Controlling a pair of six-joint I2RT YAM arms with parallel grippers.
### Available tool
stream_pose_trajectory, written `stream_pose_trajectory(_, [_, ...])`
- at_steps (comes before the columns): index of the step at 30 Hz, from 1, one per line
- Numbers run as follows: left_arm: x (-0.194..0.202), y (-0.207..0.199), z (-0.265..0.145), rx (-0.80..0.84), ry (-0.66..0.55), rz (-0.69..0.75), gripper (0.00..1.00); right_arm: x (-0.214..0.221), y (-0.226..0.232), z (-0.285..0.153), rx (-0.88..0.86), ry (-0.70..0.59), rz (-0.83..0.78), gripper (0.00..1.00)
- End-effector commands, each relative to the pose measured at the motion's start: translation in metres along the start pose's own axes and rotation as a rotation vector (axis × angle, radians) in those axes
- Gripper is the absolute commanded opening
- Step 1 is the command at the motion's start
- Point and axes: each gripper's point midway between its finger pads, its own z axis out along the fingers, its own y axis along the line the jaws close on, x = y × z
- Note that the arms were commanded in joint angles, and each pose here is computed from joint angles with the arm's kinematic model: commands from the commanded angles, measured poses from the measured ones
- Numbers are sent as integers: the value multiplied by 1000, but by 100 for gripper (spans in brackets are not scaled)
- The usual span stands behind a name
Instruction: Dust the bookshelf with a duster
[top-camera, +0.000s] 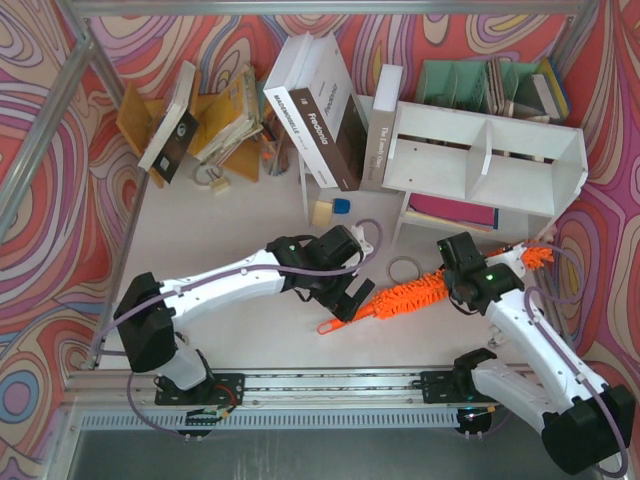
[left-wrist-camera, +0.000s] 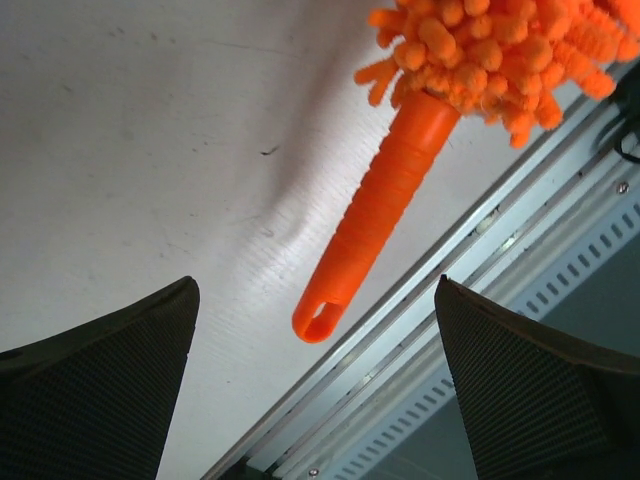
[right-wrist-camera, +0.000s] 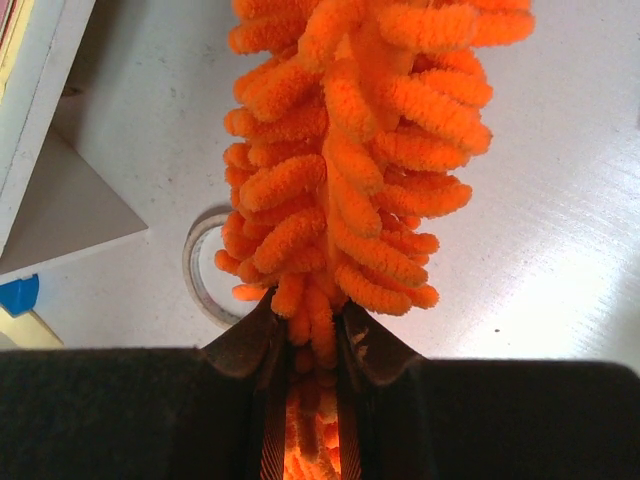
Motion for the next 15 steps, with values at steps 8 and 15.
stream_pose_trajectory(8, [16, -21, 12, 84, 111, 78, 88, -17, 15, -15, -69, -44, 19, 0])
stream_pose_trajectory(15, [6, -5, 27, -15, 70, 99, 85, -21, 23, -20, -98, -48, 41, 0])
